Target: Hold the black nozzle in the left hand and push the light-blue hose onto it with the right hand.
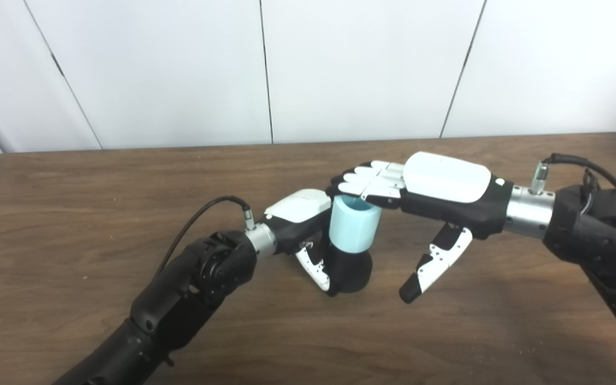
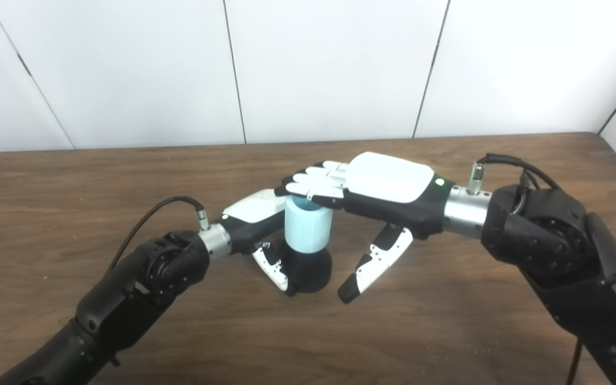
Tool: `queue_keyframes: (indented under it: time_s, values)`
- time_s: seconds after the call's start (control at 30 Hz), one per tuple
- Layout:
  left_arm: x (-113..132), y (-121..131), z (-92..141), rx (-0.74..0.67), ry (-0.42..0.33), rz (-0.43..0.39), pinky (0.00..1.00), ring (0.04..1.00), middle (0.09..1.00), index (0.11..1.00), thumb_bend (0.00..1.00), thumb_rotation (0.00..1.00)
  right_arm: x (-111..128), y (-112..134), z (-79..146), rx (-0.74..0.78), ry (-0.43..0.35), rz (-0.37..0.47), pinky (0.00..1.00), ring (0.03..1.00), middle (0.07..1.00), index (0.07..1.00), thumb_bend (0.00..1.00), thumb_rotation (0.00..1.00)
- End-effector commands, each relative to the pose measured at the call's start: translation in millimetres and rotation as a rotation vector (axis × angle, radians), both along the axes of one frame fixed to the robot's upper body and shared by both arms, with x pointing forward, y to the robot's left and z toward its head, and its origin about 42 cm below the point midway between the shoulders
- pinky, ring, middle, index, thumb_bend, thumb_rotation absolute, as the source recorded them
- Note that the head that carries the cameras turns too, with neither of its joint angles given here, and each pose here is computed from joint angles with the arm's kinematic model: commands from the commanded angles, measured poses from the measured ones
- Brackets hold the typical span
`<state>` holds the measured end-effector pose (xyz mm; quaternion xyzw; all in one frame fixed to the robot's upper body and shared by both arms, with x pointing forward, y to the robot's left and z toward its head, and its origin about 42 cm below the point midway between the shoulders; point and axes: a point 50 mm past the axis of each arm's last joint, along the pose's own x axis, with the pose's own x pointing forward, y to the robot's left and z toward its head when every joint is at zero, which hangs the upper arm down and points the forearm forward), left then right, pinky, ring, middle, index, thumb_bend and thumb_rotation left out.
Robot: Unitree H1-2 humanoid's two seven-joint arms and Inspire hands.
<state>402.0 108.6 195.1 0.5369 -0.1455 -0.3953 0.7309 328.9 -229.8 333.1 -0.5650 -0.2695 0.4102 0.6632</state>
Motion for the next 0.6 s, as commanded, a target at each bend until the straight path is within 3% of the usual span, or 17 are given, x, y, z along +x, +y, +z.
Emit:
queue_keyframes:
  time_s: [0.0, 0.3, 0.57]
  values:
    - [0.3, 19.2, -24.5, 0.13, 0.08, 0.049, 1.0, 0.592, 0.513, 0.465, 0.52, 0.0, 0.3, -2.1, 12.8, -0.008, -0.042, 0.008, 1.0, 1.0, 1.0, 0.998, 0.76, 0.85]
    - [0.6, 19.8, -24.6, 0.128, 0.087, 0.05, 1.0, 0.592, 0.512, 0.465, 0.52, 0.0, -1.5, 0.8, -3.1, -0.038, 0.017, 0.008, 1.0, 1.0, 1.0, 1.0, 0.77, 0.86]
    - [-0.1, 18.0, -23.2, 0.128, 0.084, 0.048, 1.0, 0.592, 0.512, 0.466, 0.52, 0.0, -1.5, -1.7, -34.1, -0.073, 0.047, 0.014, 1.0, 1.0, 1.0, 1.0, 0.79, 0.91]
